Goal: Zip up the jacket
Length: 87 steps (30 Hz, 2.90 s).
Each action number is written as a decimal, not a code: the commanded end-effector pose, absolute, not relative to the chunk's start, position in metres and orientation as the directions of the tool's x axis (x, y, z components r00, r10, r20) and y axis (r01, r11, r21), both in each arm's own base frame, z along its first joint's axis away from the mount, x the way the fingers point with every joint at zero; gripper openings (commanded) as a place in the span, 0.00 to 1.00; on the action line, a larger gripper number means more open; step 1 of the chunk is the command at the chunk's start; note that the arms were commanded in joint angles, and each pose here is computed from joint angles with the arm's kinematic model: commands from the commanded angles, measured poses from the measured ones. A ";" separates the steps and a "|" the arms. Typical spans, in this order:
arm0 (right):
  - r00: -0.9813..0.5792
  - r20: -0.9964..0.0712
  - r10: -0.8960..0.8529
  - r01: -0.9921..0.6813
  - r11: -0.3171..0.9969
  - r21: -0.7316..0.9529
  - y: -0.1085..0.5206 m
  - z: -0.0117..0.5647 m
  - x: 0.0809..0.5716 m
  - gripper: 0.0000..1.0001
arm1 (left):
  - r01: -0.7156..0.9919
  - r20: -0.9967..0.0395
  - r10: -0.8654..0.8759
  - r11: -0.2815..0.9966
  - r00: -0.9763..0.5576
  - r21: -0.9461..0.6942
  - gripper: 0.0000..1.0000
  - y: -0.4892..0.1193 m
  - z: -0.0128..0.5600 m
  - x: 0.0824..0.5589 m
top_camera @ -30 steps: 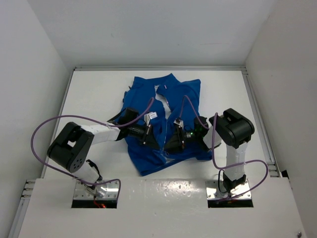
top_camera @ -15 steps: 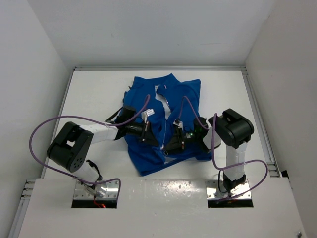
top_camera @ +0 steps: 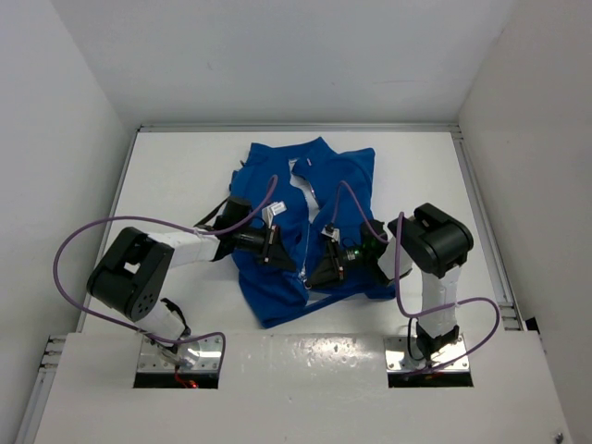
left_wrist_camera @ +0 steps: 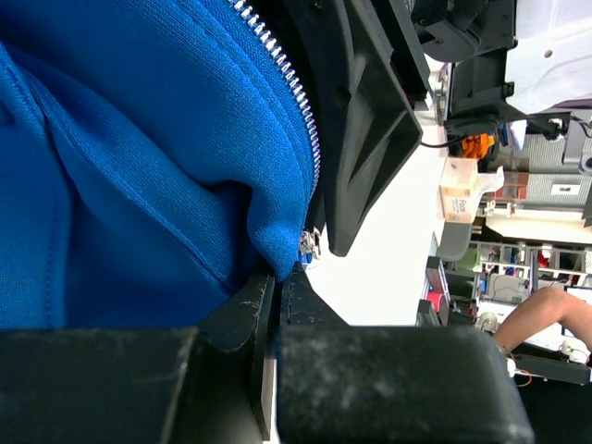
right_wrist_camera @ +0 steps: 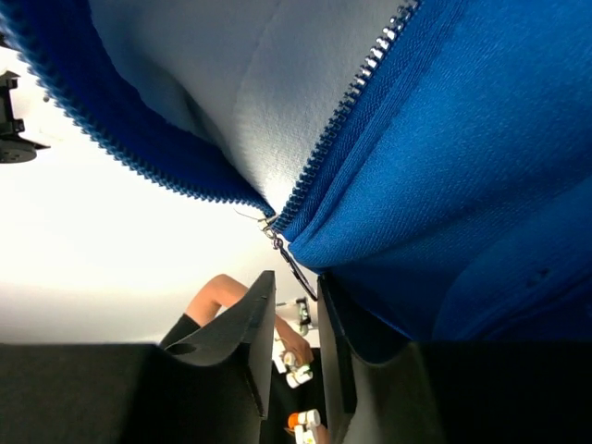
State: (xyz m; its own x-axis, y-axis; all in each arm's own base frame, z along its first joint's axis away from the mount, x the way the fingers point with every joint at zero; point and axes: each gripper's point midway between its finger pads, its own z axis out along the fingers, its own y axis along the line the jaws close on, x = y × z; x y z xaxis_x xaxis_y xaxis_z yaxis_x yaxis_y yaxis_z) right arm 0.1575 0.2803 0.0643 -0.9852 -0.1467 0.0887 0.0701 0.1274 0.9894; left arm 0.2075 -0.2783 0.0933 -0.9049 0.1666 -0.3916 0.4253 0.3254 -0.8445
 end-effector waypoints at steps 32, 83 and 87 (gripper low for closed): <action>-0.973 -0.112 -0.204 -0.165 0.266 0.950 0.253 0.073 0.181 0.00 | 0.719 -0.575 0.462 0.237 -0.675 -0.653 0.00 -0.285 0.079 0.156; -0.740 -0.655 -0.154 -0.665 0.018 0.747 0.275 0.095 0.184 0.57 | 0.588 -0.532 0.383 0.038 -0.755 -0.808 0.00 -0.291 0.114 0.141; -0.664 -0.736 -0.133 -0.738 -0.046 0.674 0.273 0.103 0.180 0.61 | 0.581 -0.530 0.377 0.027 -0.760 -0.814 0.00 -0.291 0.119 0.143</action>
State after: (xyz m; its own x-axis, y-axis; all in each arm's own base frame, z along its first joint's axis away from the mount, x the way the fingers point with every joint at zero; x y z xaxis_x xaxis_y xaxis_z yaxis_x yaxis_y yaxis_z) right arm 0.1751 0.2699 0.0761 -0.8171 -0.1798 -0.5478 -0.5674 0.0825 0.8193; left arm 0.1432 -0.2886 0.1011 -0.7693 0.3791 -0.5143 0.5903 0.1138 -0.7991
